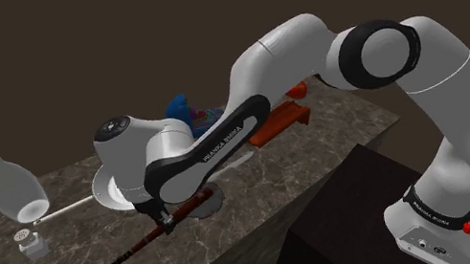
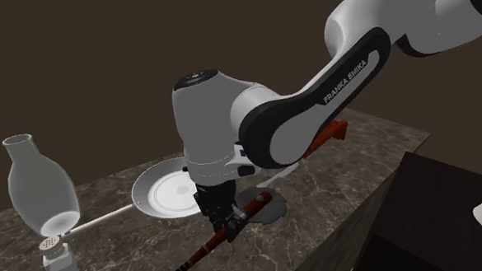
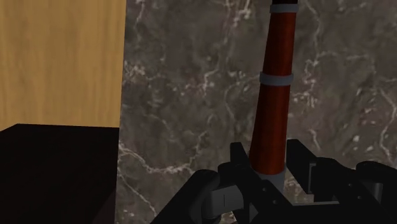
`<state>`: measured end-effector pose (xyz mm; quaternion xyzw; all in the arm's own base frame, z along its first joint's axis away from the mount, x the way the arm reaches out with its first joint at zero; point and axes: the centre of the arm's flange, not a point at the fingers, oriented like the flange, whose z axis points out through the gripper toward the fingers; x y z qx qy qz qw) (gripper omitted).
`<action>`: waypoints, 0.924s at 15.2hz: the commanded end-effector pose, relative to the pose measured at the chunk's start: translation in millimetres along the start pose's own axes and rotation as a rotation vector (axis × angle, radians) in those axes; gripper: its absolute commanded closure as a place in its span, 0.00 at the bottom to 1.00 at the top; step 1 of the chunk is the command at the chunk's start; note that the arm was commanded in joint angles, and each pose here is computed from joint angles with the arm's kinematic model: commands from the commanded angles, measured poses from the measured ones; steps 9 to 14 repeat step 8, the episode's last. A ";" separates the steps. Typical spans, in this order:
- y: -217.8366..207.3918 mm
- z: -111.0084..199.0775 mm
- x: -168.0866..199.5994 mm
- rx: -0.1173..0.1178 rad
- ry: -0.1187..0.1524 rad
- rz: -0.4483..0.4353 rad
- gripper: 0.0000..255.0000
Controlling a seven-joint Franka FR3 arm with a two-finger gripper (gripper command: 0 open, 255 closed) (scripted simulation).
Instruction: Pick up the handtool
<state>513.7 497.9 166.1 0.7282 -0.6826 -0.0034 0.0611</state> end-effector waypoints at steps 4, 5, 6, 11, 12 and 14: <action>2.6 -26.8 3.2 0.000 0.000 0.000 1.00; 3.1 -32.0 3.6 0.000 0.000 0.000 1.00; 3.5 -37.3 4.1 0.000 0.000 0.000 1.00; 3.6 -38.1 4.1 0.000 0.000 0.000 1.00; 3.6 -38.1 4.1 0.000 0.000 0.000 1.00; 3.6 -38.1 4.1 0.000 0.000 0.000 1.00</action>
